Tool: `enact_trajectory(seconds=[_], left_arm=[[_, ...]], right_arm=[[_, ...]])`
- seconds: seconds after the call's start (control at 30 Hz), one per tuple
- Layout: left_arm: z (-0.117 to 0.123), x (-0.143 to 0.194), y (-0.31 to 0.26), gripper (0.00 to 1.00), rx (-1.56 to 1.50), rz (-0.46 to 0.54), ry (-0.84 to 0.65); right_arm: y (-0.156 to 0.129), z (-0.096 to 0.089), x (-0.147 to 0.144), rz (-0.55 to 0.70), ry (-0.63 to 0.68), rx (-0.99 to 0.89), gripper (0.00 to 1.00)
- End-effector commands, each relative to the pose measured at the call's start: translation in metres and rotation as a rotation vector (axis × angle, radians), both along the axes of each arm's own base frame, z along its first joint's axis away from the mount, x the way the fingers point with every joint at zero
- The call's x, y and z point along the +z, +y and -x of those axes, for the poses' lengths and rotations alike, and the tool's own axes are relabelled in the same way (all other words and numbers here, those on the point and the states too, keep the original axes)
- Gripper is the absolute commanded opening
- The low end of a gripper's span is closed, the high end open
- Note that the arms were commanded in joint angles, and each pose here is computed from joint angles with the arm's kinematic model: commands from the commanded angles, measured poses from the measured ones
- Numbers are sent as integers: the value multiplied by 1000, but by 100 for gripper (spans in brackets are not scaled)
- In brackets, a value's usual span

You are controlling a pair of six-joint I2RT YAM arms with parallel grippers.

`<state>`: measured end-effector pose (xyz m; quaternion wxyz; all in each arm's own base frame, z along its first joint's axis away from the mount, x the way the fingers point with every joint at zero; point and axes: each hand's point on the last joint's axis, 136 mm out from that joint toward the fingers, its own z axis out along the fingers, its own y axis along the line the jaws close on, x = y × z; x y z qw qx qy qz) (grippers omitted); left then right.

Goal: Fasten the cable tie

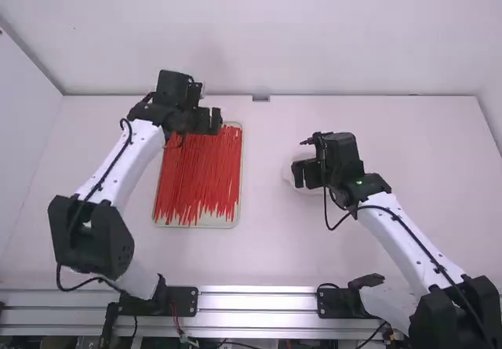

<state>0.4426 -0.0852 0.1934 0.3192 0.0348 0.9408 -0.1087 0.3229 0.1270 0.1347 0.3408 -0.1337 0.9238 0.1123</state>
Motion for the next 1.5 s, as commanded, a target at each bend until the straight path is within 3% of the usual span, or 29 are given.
enact_trajectory(seconds=[0.0, 0.33, 0.93, 1.2, 1.43, 1.47], left_arm=[[-18, -1, -6, 99, -14, -13, 1], [-62, -51, -12, 99, -4, -14, 57], [-97, -137, -5, 92, 78, -49, 98], [-106, -154, -5, 79, 87, -49, 87], [-108, -156, -5, 48, 87, -44, 73], [-108, -156, -6, 47, 87, -43, 74]], right_arm=[[6, -6, 14, -12, -26, 11, 99], [5, -5, 13, -10, -23, 9, 99], [5, -5, 13, -10, -22, 9, 99], [5, -5, 13, -10, -23, 9, 99], [5, -5, 13, -10, -22, 9, 97], [5, -5, 13, -10, -22, 9, 99]])
